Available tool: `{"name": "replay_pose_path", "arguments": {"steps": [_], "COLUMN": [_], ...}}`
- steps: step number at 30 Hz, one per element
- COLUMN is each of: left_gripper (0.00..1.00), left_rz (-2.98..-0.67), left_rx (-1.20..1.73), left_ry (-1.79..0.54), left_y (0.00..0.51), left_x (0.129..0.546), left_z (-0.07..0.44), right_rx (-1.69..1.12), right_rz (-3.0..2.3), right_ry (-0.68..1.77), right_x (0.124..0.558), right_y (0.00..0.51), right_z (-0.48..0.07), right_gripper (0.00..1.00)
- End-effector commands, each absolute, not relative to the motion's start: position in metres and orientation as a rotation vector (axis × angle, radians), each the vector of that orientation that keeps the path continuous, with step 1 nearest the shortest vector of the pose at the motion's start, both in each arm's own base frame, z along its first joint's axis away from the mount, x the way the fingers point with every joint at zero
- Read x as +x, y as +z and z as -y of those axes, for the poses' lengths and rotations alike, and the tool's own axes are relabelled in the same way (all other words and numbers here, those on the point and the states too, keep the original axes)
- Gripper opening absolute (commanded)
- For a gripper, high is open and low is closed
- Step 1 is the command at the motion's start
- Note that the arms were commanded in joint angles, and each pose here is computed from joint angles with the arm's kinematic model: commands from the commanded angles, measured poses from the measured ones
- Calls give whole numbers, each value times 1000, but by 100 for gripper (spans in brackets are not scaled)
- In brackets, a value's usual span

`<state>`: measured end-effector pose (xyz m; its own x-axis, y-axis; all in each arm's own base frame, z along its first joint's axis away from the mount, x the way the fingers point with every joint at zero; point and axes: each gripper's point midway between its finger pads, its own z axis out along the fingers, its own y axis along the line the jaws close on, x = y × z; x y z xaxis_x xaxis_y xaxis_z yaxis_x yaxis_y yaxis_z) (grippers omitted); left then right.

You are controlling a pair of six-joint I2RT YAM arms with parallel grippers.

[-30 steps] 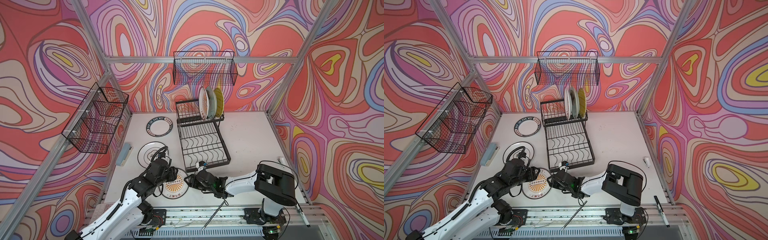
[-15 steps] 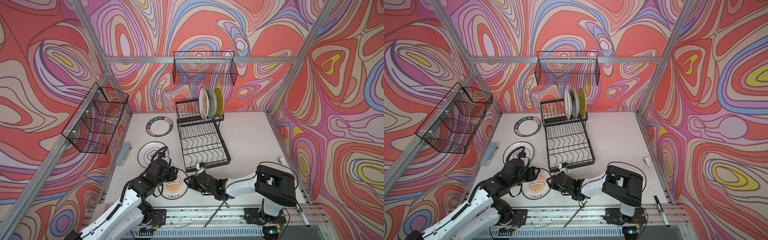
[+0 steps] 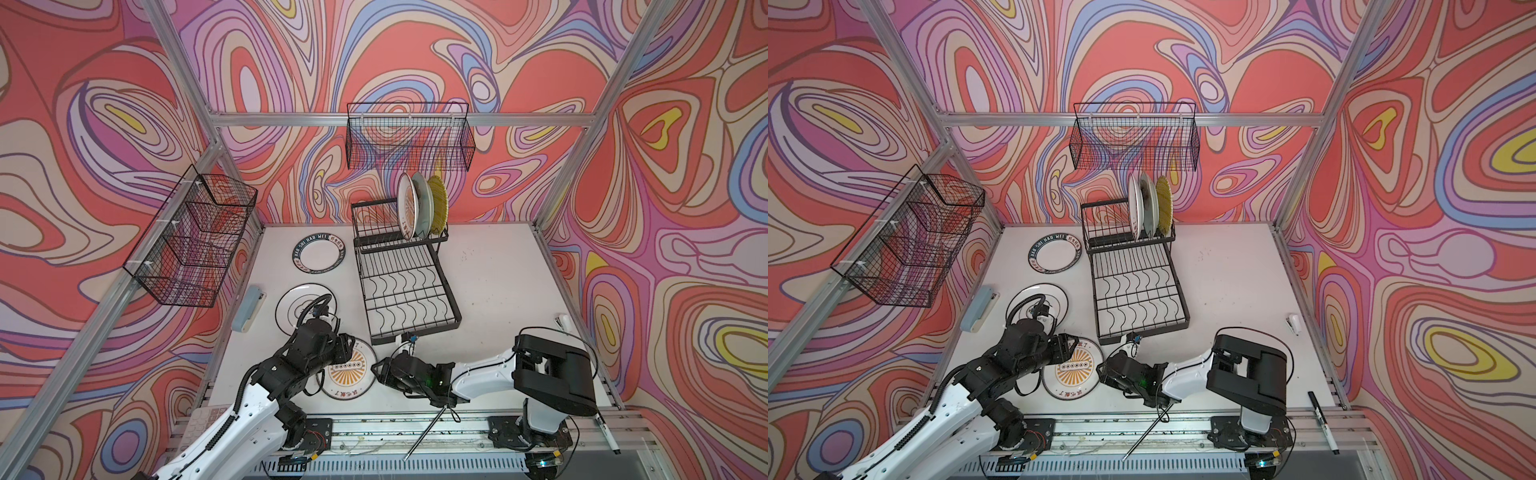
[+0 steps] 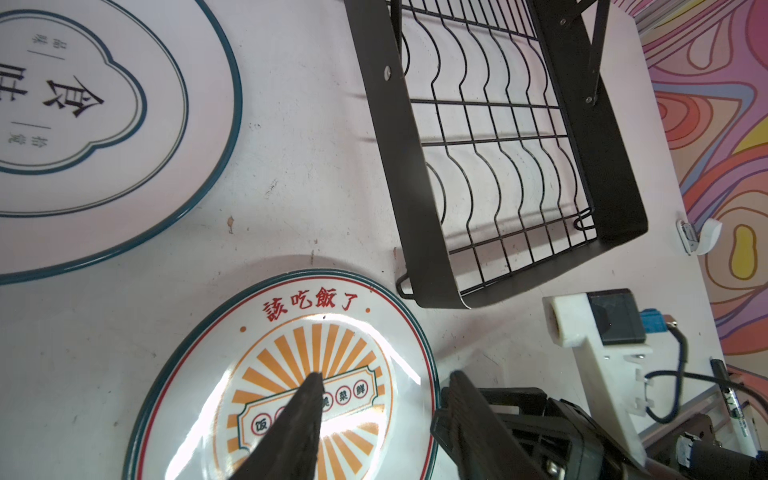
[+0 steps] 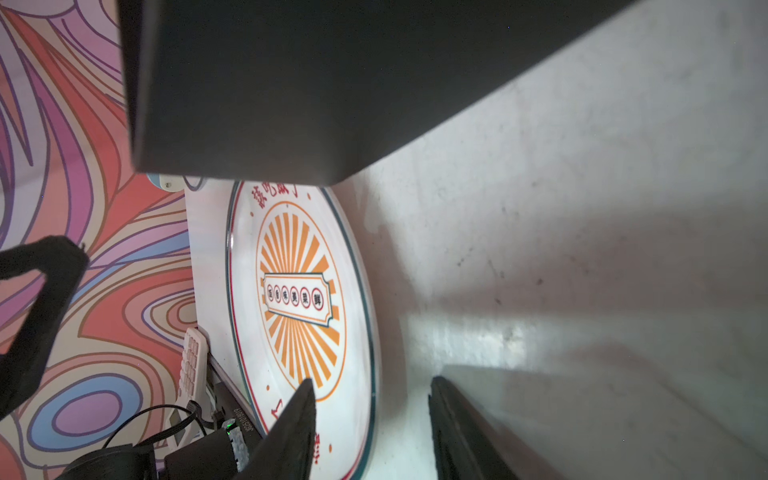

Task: Load the plates into the dish rack
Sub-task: 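Grasp the edge of the table sunburst plate with the right gripper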

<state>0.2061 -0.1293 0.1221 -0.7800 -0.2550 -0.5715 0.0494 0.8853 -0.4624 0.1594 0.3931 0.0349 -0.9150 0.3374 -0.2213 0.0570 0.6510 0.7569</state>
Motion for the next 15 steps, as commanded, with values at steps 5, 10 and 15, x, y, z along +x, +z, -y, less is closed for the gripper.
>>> {"name": "replay_pose_path", "arguments": {"steps": [5,10,15], "left_gripper": [52,52,52], "left_rz": [-2411,-2430,-2442], "left_rx": [-161,-150,-144], "left_ry": [-593,-590,-582], "left_y": [126,123,122], "left_x": [202,200,197], "left_z": [125,126,124], "right_rx": [367,423,455], "right_rz": [-2544,-2545,-2531], "right_ry": [1140,1161,1156], "right_x": [153,152,155], "right_y": [25,10,3], "right_z": [-394,-397,-396], "right_gripper": [45,43,43]}}
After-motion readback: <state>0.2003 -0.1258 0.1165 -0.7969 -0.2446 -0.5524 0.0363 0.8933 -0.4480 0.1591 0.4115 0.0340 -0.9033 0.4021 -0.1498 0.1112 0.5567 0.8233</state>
